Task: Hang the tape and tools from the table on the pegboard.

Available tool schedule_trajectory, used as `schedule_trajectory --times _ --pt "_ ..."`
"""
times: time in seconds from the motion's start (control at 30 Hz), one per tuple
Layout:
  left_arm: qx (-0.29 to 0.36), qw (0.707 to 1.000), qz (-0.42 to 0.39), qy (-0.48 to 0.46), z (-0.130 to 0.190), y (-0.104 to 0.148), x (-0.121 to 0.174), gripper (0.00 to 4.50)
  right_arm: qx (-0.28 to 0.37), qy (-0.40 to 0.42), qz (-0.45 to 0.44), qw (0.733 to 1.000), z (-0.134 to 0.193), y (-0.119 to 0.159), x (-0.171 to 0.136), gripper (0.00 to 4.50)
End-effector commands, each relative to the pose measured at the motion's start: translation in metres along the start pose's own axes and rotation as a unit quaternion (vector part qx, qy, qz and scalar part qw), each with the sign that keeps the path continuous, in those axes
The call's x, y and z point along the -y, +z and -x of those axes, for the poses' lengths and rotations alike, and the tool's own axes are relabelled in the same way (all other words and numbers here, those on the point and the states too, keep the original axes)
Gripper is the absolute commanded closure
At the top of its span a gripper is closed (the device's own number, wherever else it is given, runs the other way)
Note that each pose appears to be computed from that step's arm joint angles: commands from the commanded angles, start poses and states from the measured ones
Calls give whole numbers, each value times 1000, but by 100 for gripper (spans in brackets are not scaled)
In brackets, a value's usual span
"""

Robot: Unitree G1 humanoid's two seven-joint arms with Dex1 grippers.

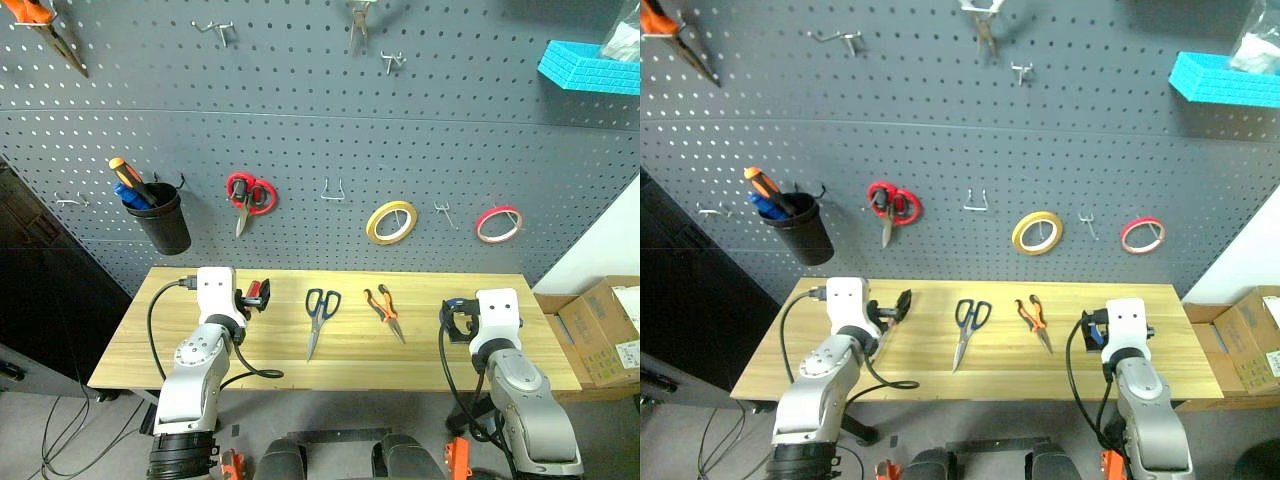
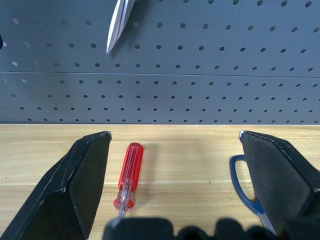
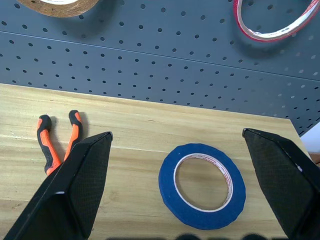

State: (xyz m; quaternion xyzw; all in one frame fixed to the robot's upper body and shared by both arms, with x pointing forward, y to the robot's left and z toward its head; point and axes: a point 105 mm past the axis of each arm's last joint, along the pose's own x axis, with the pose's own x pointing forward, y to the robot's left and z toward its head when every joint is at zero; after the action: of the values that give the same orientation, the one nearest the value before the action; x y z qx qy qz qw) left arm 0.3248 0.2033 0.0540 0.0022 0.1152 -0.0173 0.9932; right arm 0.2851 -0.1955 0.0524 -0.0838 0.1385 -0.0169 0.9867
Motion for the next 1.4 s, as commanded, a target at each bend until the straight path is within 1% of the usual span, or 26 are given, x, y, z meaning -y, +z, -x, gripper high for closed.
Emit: schedule_trajectory --times 0.03,0.13,0.2,0.27,0.37,0.4,0.5,0.53,0.57,0.63,0.73,0.83,0.9,1.0,1.1,1.33,1.4 --pt "29 1000 -9 0 2 16 -1 8 21 0 0 1000 1 12 0 0" --pt "28 1000 -8 -6 2 16 2 8 18 8 -1 1000 2 12 -1 0" --pt "30 999 -6 -32 -2 23 10 8 12 27 8 1000 3 10 1 0" --pt "23 996 -12 -88 -5 30 30 8 2 51 23 998 2 9 6 0" --pt "18 980 -15 -196 -4 43 71 8 -21 82 47 995 -3 7 21 0" --pt "18 971 -7 -239 -4 50 90 8 -32 99 61 993 -8 6 27 0" --pt "11 946 7 -324 -1 61 128 8 -54 134 88 986 -15 6 37 0" --pt "2 931 17 -365 2 63 147 8 -61 151 100 982 -20 5 39 0" --pt "-8 916 23 -401 7 63 164 8 -67 164 112 978 -23 5 41 0" --pt "-24 894 27 -446 14 62 186 8 -76 181 125 972 -29 3 45 0" --pt "-64 858 33 -509 28 51 221 8 -96 205 140 964 -42 -2 50 0" --pt "-87 845 27 -527 35 42 234 8 -102 221 147 959 -48 -3 52 0" --pt "-104 837 18 -537 39 32 244 8 -109 238 147 954 -52 -3 50 0" --pt "-119 833 14 -540 39 19 255 8 -125 260 154 945 -58 -8 48 0" --pt "-130 833 16 -537 37 11 260 8 -140 273 156 939 -63 -12 48 0" --pt "-127 834 13 -536 32 14 264 8 -179 273 141 935 -68 -23 53 0" --pt "-125 836 14 -534 30 15 264 0 -183 266 145 935 -71 -24 56 40"
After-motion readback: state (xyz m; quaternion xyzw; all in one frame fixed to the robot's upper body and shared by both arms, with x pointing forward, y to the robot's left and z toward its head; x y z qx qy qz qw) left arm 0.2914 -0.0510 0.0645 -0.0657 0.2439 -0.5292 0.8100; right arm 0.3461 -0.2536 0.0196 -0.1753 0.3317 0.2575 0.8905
